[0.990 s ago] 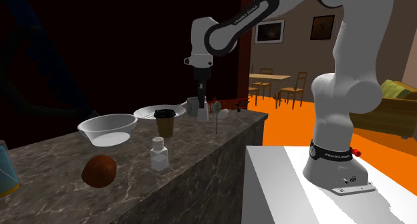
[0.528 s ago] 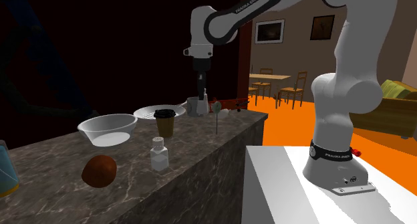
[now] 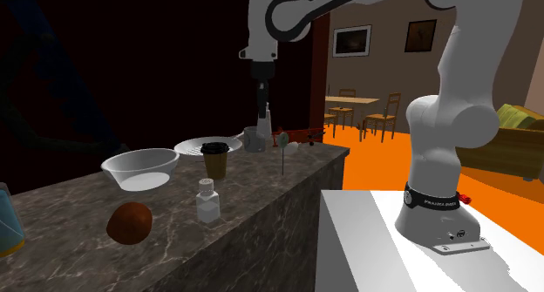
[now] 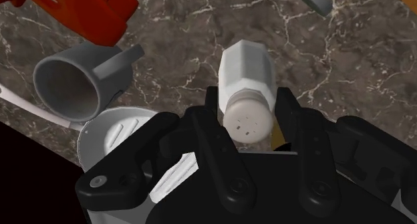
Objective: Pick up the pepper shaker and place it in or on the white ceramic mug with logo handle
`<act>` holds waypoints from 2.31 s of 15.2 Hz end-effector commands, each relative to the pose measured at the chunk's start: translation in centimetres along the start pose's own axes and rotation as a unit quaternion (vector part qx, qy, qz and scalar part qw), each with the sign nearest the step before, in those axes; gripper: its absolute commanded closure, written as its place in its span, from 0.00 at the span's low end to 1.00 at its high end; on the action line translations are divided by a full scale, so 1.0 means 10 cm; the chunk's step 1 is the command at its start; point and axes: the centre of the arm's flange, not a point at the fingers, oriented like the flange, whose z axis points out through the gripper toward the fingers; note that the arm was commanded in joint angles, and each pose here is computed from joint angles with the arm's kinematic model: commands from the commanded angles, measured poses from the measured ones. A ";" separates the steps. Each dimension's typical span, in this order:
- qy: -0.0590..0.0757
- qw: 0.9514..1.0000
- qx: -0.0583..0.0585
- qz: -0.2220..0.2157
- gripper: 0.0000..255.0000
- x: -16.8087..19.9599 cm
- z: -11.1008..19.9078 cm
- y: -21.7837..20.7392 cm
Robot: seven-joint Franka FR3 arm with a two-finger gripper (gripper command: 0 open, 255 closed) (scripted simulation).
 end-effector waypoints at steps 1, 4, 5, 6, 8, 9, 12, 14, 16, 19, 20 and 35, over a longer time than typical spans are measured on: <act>0.000 1.000 0.000 0.000 1.00 0.00 -0.11 0.01; 0.000 1.000 0.000 0.000 1.00 0.00 -0.27 0.03; 0.000 1.000 0.000 0.000 1.00 0.00 -0.33 0.03; 0.000 1.000 0.000 0.000 1.00 0.00 -0.38 0.04; 0.000 1.000 0.000 0.000 1.00 0.03 -0.41 0.17; 0.000 1.000 0.000 0.000 1.00 0.06 -0.41 0.30; 0.000 1.000 0.000 0.000 1.00 0.14 -0.41 0.68; 0.000 1.000 0.000 0.000 1.00 0.20 -0.42 0.94; 0.000 1.000 0.000 0.000 1.00 0.26 -0.42 1.20; 0.000 1.000 0.000 0.000 1.00 0.34 -0.42 1.59; 0.000 1.000 0.000 0.000 1.00 0.37 -0.42 1.71; 0.000 1.000 0.000 0.000 1.00 0.47 0.15 2.16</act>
